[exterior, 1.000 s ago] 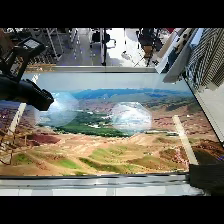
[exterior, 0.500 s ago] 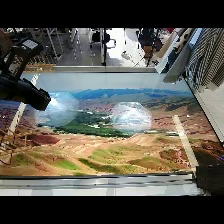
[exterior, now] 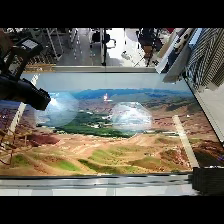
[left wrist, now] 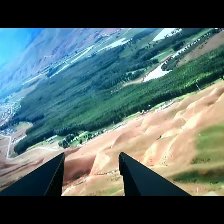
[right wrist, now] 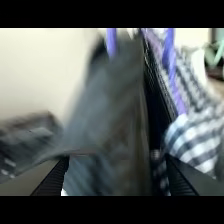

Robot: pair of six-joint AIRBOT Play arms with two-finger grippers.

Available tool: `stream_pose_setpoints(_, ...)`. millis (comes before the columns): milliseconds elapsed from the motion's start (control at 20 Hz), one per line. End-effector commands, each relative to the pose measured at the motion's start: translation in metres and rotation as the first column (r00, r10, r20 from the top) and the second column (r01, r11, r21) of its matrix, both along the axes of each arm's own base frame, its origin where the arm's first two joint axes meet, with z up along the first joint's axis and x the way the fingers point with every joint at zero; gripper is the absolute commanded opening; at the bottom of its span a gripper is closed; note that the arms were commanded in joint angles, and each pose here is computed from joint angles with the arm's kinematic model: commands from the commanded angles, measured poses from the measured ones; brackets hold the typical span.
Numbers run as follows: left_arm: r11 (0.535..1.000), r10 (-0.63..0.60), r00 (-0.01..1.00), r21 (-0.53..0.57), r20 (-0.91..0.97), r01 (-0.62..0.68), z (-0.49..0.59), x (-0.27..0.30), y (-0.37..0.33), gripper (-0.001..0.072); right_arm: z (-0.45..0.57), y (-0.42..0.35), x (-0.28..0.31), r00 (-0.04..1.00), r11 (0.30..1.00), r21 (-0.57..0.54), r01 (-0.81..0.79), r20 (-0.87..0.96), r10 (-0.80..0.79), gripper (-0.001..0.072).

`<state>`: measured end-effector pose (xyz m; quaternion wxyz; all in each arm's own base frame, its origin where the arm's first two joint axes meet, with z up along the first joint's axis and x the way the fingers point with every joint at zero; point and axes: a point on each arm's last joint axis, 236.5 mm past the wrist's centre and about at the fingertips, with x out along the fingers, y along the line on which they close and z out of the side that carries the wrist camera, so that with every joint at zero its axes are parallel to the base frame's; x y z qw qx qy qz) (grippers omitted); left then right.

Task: Fold the clothes and pants, and hang the long-sleeved shirts on hangers.

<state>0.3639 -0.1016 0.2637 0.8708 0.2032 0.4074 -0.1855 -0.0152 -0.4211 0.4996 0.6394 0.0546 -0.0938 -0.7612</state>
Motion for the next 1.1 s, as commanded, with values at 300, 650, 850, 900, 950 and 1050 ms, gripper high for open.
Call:
stream_pose_setpoints(300, 0.934, 0.176, 0.979, 0.295, 0.107, -0.201, 0.013, 0.014, 0.088, 0.0372, 0.013, 0.239, 0.284, 0.190, 0.189, 0.030, -0.981, 0.033, 0.981, 0.0664)
stream_pose_setpoints(650, 0.744, 0.619, 0.761, 0.165, 0.193, -0.647, 0.027, 0.007, 0.214, 0.0371, -0.214, 0.417, 0.374, -0.362, -0.467, 0.593, -0.656, 0.296, 0.884, 0.0086)
stream_pose_setpoints(850, 0.702, 0.667, 0.719, 0.159, 0.195, -0.694, 0.028, 0.000, 0.236, 0.0371, -0.182, 0.394, 0.419, -0.289, -0.287, 0.483, -0.827, 0.072, 0.955, 0.0019)
stream_pose_setpoints(900, 0.701, 0.668, 0.718, 0.159, 0.196, -0.695, 0.028, 0.000, 0.236, 0.0371, -0.172, 0.391, 0.425, -0.279, -0.275, 0.443, -0.853, 0.060, 0.959, 0.0018)
stream_pose_setpoints(950, 0.701, 0.668, 0.718, 0.159, 0.195, -0.695, 0.028, 0.000, 0.236, 0.0371, -0.165, 0.389, 0.428, -0.270, -0.265, 0.416, -0.870, 0.049, 0.962, 0.0018)
stream_pose_setpoints(1050, 0.701, 0.667, 0.719, 0.159, 0.195, -0.695, 0.028, 0.000, 0.236, 0.0371, -0.157, 0.385, 0.432, -0.258, -0.252, 0.382, -0.889, 0.037, 0.965, 0.0018)
